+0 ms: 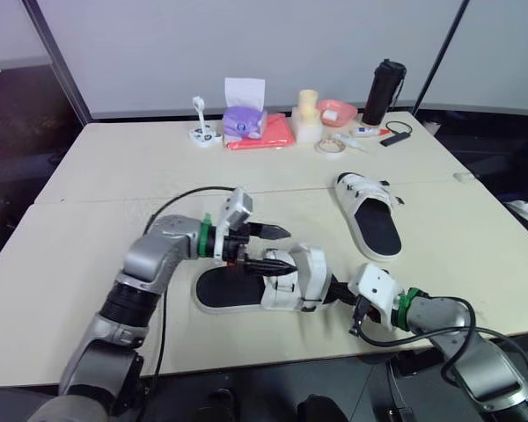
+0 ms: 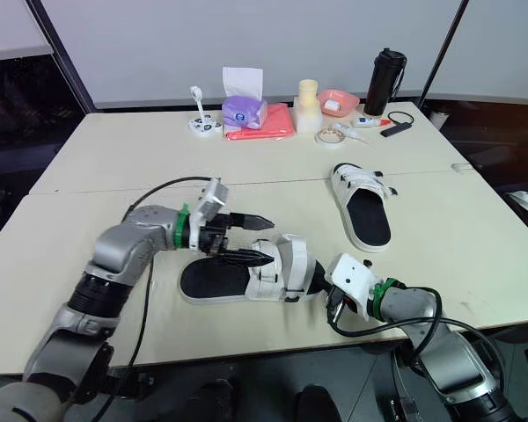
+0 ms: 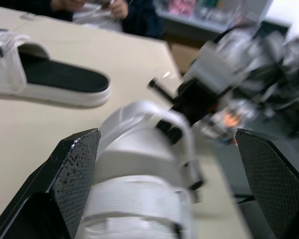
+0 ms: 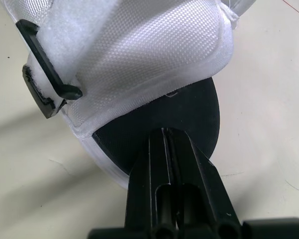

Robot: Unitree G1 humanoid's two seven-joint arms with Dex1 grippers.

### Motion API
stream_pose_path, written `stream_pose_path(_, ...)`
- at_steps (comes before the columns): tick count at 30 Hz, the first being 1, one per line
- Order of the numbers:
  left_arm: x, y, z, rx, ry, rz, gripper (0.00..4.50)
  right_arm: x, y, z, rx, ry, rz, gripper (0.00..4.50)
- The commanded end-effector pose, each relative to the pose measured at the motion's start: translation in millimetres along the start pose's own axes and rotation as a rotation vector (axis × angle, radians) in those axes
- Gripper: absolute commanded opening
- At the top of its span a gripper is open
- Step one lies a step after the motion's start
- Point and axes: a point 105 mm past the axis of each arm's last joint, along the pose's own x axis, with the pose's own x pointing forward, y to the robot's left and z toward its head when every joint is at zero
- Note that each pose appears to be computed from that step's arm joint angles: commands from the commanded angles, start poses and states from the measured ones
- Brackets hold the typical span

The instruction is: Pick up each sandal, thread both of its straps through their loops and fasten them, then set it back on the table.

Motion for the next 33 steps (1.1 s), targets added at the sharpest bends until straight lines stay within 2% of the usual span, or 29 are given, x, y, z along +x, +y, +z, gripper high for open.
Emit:
stream_pose_path(1, -9.5, -32.2, -2.7, -0.047, 0.028, -0.129, 4.48, 4.9, 13.6, -24.9, 0.044, 0.091, 0.053, 0.0)
stream_pose_path(4, -11.3, -47.6, -27.6, -0.083, 0.11, -0.15, 4.48, 5.3, 15.9, -24.9, 0.042, 0.089, 0.064, 0.0)
stream_pose_path(9, 0.4, -57.4, -64.7, -0.109, 0.177, -0.118, 4.48, 4.8, 21.2, -26.0, 0.043, 0.092, 0.087, 0.0)
stream_pose_path(16, 31.9, -42.1, -99.4, -0.071, 0.19, 0.014, 4.48, 0.9, 15.2, -26.9, 0.033, 0.1, 0.077, 0.0)
stream_pose_path(21, 52.5, -28.0, -108.3, -0.04, 0.154, 0.105, 4.48, -1.2, 6.4, -28.7, 0.026, 0.109, 0.062, 0.0)
stream_pose_path(25, 60.2, -20.7, -105.2, -0.002, 0.135, 0.151, 4.48, 0.6, 5.4, -24.8, 0.024, 0.099, 0.067, 0.0)
stream_pose_path(33, 40.6, -25.8, -102.7, -0.036, 0.203, 0.15, 4.48, 12.5, 4.0, -14.4, 0.0, 0.067, 0.073, 0.0)
